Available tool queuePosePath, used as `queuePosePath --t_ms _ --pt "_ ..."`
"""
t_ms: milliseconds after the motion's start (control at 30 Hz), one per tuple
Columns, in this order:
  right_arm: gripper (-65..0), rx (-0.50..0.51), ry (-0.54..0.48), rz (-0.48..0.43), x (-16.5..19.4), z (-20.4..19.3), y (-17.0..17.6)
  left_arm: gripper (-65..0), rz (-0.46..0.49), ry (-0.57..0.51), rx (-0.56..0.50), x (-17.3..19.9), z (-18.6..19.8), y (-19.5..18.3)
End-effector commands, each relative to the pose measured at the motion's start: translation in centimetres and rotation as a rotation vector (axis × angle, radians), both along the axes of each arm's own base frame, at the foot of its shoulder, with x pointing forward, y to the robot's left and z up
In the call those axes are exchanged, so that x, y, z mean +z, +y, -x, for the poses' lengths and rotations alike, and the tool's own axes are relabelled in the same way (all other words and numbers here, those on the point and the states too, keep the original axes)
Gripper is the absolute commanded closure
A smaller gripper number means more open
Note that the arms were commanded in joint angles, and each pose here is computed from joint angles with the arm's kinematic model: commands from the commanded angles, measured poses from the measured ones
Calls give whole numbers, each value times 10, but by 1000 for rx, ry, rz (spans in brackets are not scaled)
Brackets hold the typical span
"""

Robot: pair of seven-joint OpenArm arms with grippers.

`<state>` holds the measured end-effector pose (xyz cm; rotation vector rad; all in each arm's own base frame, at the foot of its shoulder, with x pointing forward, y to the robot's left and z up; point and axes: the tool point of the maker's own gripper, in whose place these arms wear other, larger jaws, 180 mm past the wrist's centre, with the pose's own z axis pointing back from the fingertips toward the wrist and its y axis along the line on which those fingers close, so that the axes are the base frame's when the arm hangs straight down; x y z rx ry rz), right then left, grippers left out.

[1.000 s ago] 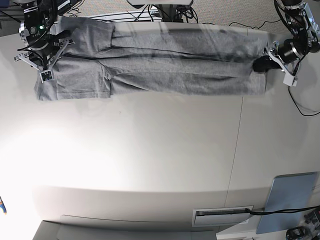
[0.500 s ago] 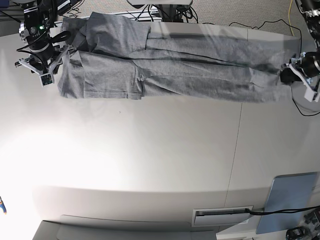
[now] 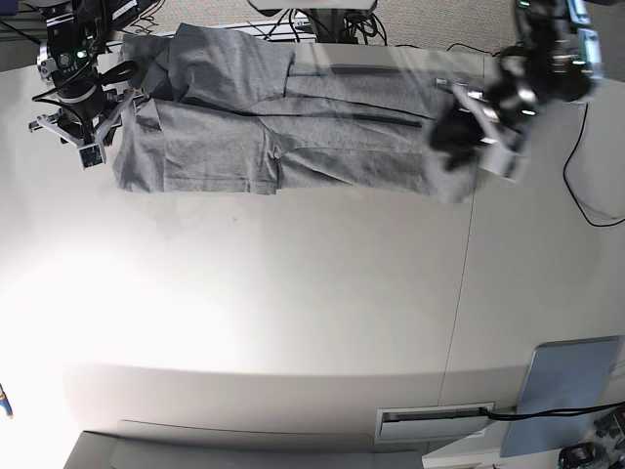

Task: Fold the T-shirt properly
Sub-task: 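Grasp the strip end near the left gripper and fold it inward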

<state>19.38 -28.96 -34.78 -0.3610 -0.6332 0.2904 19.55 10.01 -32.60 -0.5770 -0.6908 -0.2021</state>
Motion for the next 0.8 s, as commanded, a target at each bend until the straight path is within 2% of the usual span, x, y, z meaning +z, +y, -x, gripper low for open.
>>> queuePosePath --t_ms 0,200,400,500,567,667,767 --pt "-160 12 -40 21 11 -7 -3 0 34 -51 -9 11 -8 -13" --pt "-160 11 -37 22 11 -7 -3 0 15 -61 -2 6 -22 -61" --pt "-160 9 -33 23 11 -6 -3 -10 -16 -77 -30 4 -21 -83" --pt "-160 9 -34 23 11 -6 -3 -183 11 -118 -40 10 -23 -90" --pt "-160 9 -34 23 11 -6 -3 -284 65 -162 -82 21 -22 -101" --pt "-160 10 -34 22 11 -7 -3 -296 155 -229 -192 40 -16 -119" --pt "-160 9 -34 23 11 -6 -3 -296 111 -242 -212 38 -19 -114"
